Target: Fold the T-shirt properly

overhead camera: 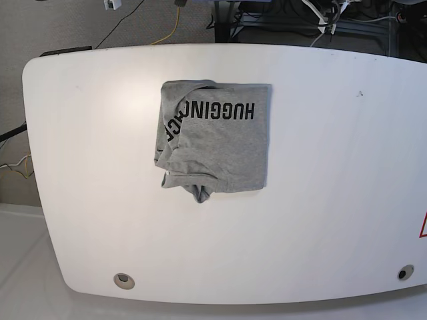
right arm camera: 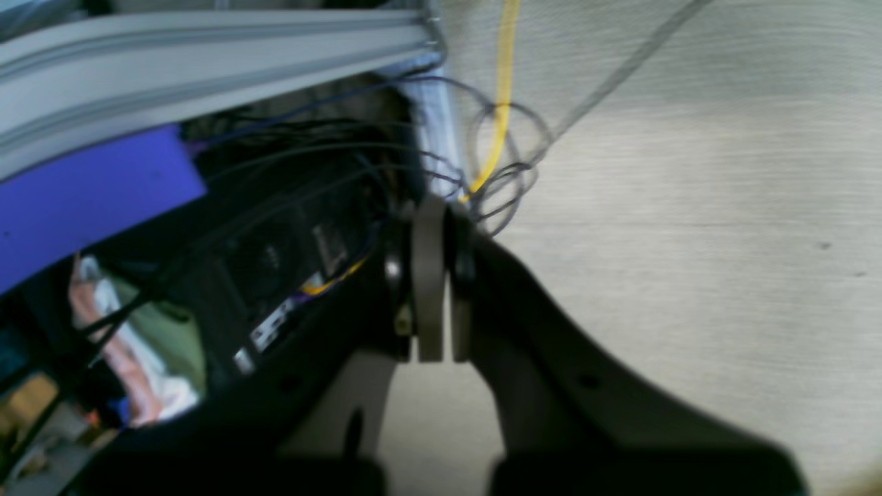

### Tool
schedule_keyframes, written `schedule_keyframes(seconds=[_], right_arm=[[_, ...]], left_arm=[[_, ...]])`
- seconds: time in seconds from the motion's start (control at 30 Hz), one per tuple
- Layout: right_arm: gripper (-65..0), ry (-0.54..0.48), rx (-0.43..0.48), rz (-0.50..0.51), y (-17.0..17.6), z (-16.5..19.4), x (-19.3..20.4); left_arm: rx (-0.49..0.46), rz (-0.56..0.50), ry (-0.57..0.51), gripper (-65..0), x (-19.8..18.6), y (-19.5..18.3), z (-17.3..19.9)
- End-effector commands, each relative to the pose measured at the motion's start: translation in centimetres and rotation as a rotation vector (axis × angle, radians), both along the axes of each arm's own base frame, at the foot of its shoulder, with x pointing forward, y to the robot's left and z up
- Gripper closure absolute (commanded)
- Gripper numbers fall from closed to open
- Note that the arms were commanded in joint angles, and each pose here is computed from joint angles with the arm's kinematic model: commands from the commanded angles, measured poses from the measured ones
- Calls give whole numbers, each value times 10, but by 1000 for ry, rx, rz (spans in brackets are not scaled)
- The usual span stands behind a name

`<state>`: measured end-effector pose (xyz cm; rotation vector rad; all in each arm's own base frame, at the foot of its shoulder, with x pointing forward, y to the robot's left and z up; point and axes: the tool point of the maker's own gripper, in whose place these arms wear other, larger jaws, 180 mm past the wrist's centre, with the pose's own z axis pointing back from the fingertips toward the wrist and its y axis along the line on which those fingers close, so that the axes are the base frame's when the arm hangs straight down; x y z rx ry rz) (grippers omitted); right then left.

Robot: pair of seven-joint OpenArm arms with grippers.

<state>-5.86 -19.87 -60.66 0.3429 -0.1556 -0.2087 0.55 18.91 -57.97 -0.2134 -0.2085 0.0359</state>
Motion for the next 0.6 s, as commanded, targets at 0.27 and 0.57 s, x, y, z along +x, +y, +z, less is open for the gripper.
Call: schedule_keyframes(seconds=[0.27, 0.57], right_arm=[[0, 3, 47, -4, 22, -21, 38], [0, 49, -59, 54, 31, -37, 43]], left_arm=[[24, 79, -36, -4, 17, 3, -47], [132, 16, -105, -4, 35, 2, -64]])
